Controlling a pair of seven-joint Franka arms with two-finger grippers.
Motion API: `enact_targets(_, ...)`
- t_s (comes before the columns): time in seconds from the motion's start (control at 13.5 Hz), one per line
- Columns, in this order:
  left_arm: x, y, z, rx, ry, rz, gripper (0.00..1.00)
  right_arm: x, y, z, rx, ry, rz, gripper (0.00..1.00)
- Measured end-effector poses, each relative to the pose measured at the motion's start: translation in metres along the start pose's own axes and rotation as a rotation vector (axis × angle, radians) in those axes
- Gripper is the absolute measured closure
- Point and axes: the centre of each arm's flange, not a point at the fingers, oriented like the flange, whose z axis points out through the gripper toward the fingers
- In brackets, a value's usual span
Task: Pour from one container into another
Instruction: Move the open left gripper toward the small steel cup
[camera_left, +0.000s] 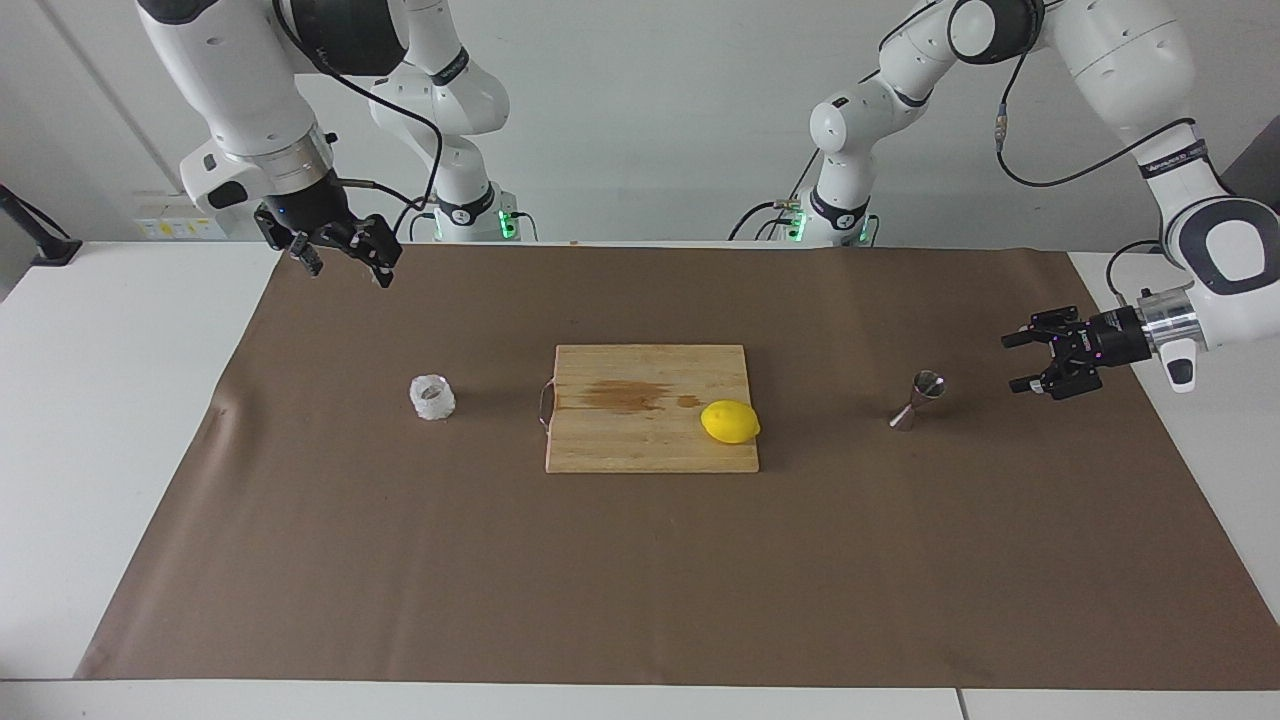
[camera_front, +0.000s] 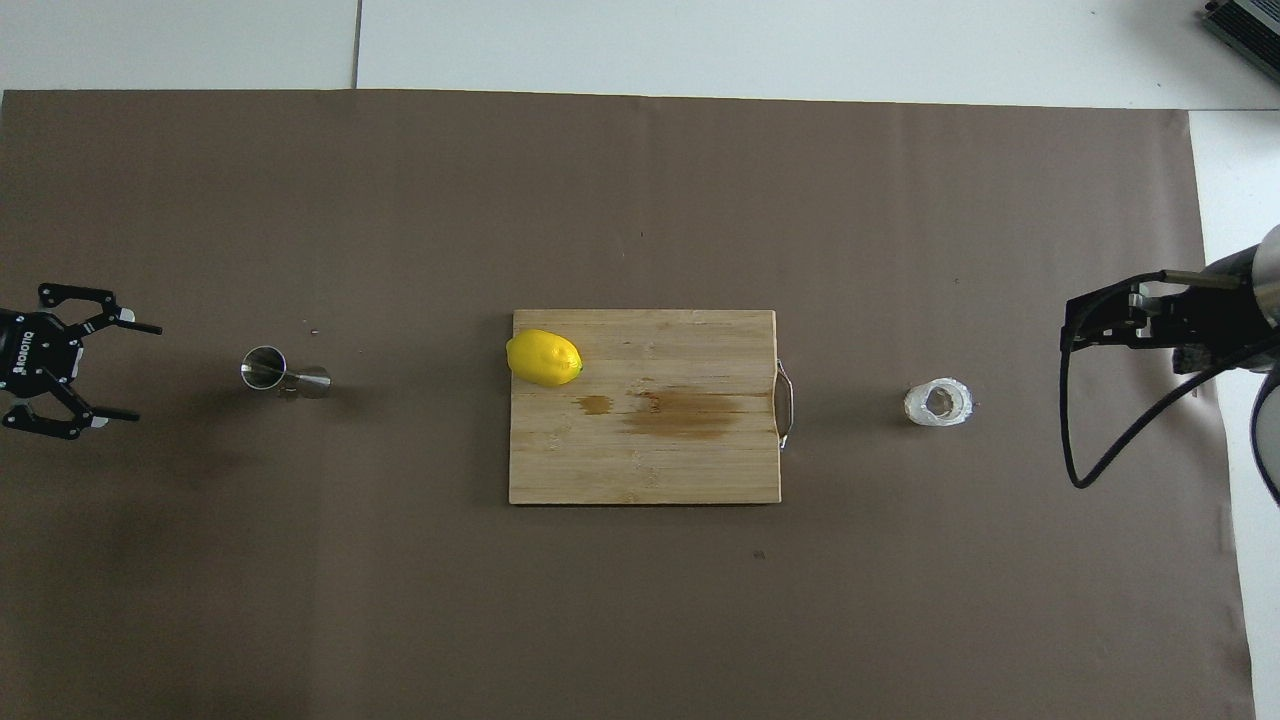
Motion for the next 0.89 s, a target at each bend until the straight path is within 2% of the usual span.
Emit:
enact_targets(0.15, 0.022, -0.003, 0.021, -0.059, -0.072, -0.073, 0.00, 0.000, 0.000, 0.000, 0.000, -0.001, 0.000, 0.00)
enact_targets(0.3, 0.039, -0.010, 0.031, -0.075, -0.113, -0.110, 0.00, 0.000, 0.000, 0.001, 0.000, -0.002, 0.000, 0.00)
enact_targets(0.89, 0.036, -0.004, 0.051, -0.089, -0.169, -0.147, 0.00, 0.000, 0.000, 0.001, -0.001, -0.003, 0.000, 0.00)
